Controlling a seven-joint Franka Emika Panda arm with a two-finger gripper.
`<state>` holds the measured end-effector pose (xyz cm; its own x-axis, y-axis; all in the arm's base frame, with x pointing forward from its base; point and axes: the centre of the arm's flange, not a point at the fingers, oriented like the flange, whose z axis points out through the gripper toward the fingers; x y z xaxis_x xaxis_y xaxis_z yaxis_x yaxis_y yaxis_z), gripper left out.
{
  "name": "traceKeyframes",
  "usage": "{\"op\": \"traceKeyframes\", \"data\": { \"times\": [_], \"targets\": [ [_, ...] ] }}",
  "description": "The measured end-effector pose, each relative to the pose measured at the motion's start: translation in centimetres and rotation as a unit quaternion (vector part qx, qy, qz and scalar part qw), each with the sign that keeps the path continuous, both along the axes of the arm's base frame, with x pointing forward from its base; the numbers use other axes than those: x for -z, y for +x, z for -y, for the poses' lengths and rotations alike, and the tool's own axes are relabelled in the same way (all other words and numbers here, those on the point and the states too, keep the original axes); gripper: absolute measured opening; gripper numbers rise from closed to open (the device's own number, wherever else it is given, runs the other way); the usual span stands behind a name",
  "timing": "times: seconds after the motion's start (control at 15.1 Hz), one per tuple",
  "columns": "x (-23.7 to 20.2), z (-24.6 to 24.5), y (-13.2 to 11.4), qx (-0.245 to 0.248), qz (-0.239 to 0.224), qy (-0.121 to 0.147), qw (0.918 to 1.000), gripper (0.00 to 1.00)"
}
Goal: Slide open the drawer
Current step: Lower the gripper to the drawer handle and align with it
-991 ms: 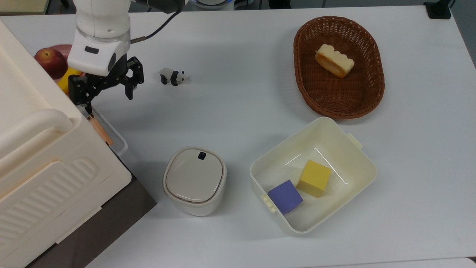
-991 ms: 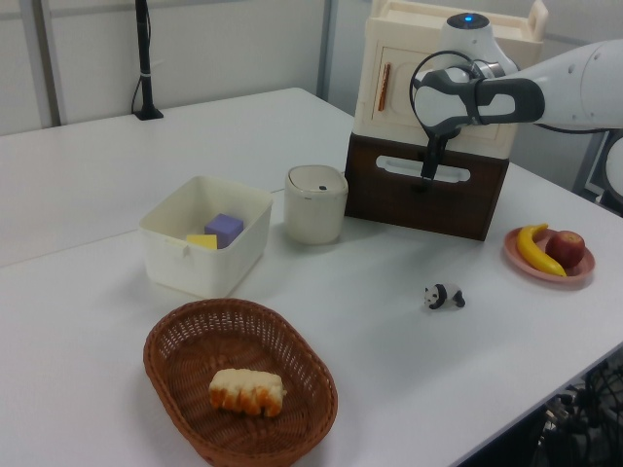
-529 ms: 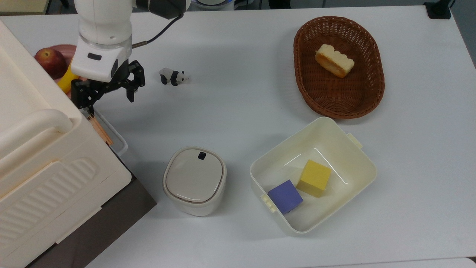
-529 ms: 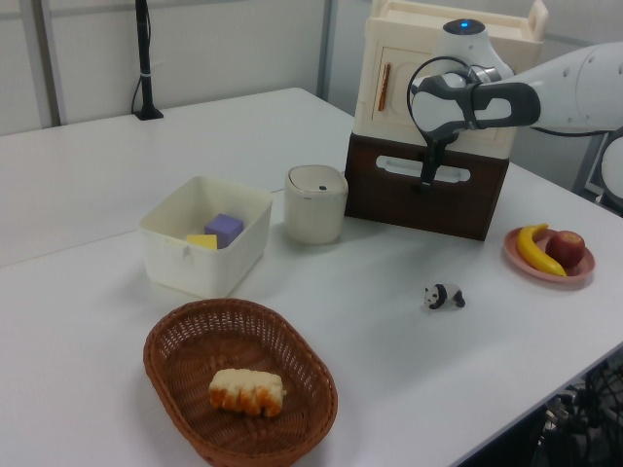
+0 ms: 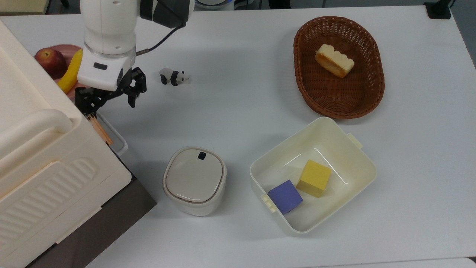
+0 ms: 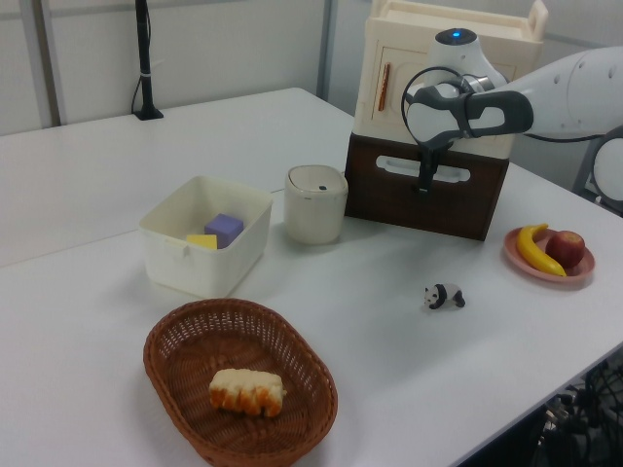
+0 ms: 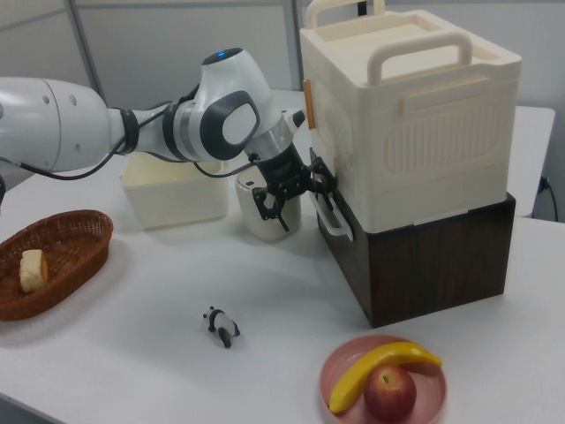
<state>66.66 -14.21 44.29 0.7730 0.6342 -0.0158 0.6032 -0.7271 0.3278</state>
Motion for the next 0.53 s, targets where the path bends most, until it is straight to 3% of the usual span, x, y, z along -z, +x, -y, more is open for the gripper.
{"op": "traceKeyframes", "data": {
  "times": [0.53],
  "targets": [
    [0.5, -0.23, 0.16, -0.003, -0.003, -0.002, 1.0, 1.0]
  ]
}}
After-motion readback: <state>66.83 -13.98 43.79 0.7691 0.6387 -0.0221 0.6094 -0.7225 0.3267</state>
